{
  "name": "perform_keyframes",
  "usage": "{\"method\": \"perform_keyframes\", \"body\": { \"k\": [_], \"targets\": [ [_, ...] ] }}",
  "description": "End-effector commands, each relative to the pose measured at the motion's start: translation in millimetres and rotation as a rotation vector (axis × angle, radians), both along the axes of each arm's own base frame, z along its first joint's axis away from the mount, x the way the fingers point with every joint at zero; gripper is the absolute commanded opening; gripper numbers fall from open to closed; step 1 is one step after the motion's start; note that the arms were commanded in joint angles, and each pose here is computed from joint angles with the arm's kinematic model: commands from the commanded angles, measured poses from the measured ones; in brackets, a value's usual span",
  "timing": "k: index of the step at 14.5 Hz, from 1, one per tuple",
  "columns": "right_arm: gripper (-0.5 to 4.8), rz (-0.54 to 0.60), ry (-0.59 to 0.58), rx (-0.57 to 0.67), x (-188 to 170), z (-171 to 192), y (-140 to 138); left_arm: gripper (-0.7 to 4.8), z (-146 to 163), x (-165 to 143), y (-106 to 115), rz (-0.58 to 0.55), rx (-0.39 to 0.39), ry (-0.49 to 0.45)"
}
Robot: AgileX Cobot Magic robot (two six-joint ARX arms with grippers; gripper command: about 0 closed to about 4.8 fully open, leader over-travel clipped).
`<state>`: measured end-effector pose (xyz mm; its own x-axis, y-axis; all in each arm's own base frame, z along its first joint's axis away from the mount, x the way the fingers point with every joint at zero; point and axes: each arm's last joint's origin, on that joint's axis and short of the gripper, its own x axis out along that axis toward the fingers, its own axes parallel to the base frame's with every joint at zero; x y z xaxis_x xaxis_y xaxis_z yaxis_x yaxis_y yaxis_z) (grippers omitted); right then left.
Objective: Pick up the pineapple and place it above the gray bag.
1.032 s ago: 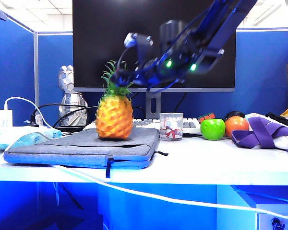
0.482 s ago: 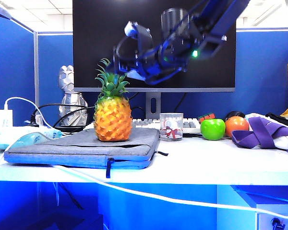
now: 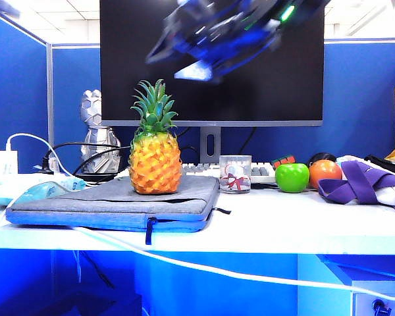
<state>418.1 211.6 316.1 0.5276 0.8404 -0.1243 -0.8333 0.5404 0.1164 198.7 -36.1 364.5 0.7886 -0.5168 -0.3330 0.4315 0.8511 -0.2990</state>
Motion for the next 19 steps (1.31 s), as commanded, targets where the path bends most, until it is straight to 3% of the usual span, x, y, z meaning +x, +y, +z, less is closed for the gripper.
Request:
{"method": "perform_keyframes", "body": {
  "k": [1, 3, 5, 6, 7, 8, 9, 10, 11, 13, 15, 16, 19],
  "targets": [
    [4.79, -0.031, -0.034, 0.015, -34, 72, -52, 4.79, 40, -36, 8, 0.103, 0.122, -0.259],
    [4.79, -0.091, -0.162, 0.060, -85, 138, -97, 4.79, 59, -85, 18, 0.237, 0.168, -0.418],
    [4.79, -0.156, -0.238, 0.061, -144, 181, -132, 4.79, 62, -125, 24, 0.283, 0.195, -0.485],
    [4.79, -0.164, -0.284, 0.002, -174, 192, -143, 4.79, 60, -137, 26, 0.316, 0.203, -0.484],
    [3.48, -0.161, -0.341, -0.092, -200, 197, -150, 4.79, 56, -146, 29, 0.359, 0.233, -0.468],
    [1.06, -0.202, -0.377, -0.235, -252, 200, -162, 4.79, 40, -159, 31, 0.367, 0.261, -0.408],
    [0.56, -0.273, -0.360, -0.266, -281, 201, -170, 3.30, 28, -162, 31, 0.365, 0.269, -0.384],
    [-0.01, -0.320, -0.376, -0.262, -306, 203, -176, 2.15, 16, -166, 32, 0.373, 0.271, -0.379],
    [-0.07, -0.363, -0.435, -0.236, -333, 202, -182, 1.73, 6, -171, 33, 0.376, 0.260, -0.382],
    [-0.07, -0.438, -0.543, -0.116, -383, 186, -194, 1.69, -9, -184, 36, 0.437, 0.228, -0.433],
    [-0.07, -0.560, -0.567, -0.011, -410, 147, -202, 1.70, -23, -192, 37, 0.459, 0.170, -0.516],
    [-0.07, -0.628, -0.557, 0.010, -411, 120, -205, 1.70, -33, -191, 37, 0.462, 0.162, -0.534],
    [-0.07, -0.648, -0.450, 0.122, -388, 32, -201, 1.70, -68, -170, 34, 0.468, 0.101, -0.504]
  ]
}}
